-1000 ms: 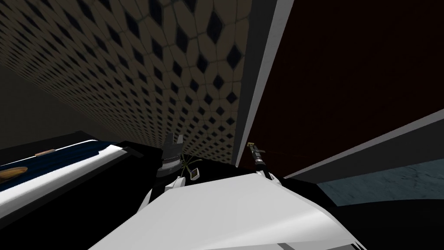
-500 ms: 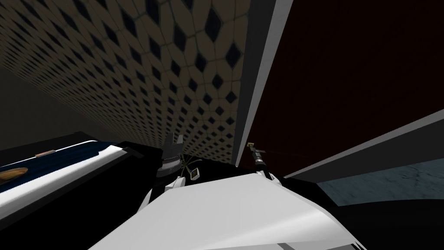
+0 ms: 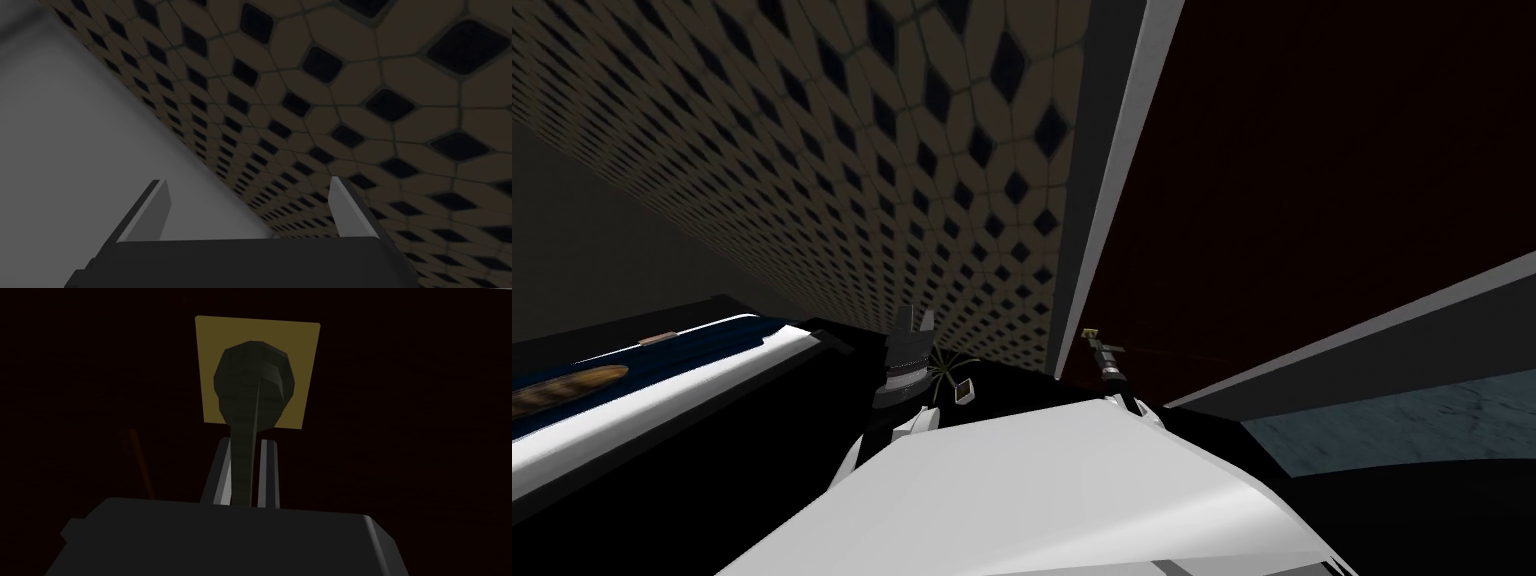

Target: Pull the door open

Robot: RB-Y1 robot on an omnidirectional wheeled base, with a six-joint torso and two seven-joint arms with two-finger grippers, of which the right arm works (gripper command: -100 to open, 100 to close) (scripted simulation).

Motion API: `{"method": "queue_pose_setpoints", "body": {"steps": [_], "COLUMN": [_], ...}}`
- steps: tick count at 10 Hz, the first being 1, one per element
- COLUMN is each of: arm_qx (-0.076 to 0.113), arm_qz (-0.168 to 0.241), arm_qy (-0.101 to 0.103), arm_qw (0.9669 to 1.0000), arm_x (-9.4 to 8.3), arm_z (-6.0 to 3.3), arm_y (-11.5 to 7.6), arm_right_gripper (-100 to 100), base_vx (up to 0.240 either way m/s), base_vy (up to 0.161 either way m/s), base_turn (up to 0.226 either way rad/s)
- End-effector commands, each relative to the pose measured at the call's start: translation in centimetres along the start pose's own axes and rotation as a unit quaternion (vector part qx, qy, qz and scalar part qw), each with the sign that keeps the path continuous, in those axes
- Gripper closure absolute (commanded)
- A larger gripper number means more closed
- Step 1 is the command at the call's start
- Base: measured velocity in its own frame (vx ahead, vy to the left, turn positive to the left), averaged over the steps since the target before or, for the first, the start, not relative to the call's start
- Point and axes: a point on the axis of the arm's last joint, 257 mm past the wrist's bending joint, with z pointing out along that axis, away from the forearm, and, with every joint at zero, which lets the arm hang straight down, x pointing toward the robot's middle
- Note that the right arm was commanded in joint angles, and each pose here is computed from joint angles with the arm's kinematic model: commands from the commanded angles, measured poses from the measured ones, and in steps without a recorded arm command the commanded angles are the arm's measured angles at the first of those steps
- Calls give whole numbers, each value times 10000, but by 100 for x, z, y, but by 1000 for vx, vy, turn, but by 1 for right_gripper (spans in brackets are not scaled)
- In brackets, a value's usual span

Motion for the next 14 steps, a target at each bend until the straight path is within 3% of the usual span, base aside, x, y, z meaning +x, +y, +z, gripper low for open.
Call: {"method": "queue_pose_setpoints", "body": {"steps": [1,7,8,9,14], "arm_qx": [24,30,35,51,28], "arm_qz": [9,16,10,14,8], "arm_qy": [98,472,437,544,820], "arm_qw": [9999,9989,9990,9985,9966], "arm_x": [27,92,90,90,57], "arm_z": [-44,-155,-138,-220,-399], "arm_y": [-26,-23,-24,-44,-29], "arm_right_gripper": [100,100,100,100,100], "base_vx": [-201,-213,-98,-136,-194], "base_vy": [-28,-34,-12,-21,-34], "base_turn": [100,99,23,119,111]}}
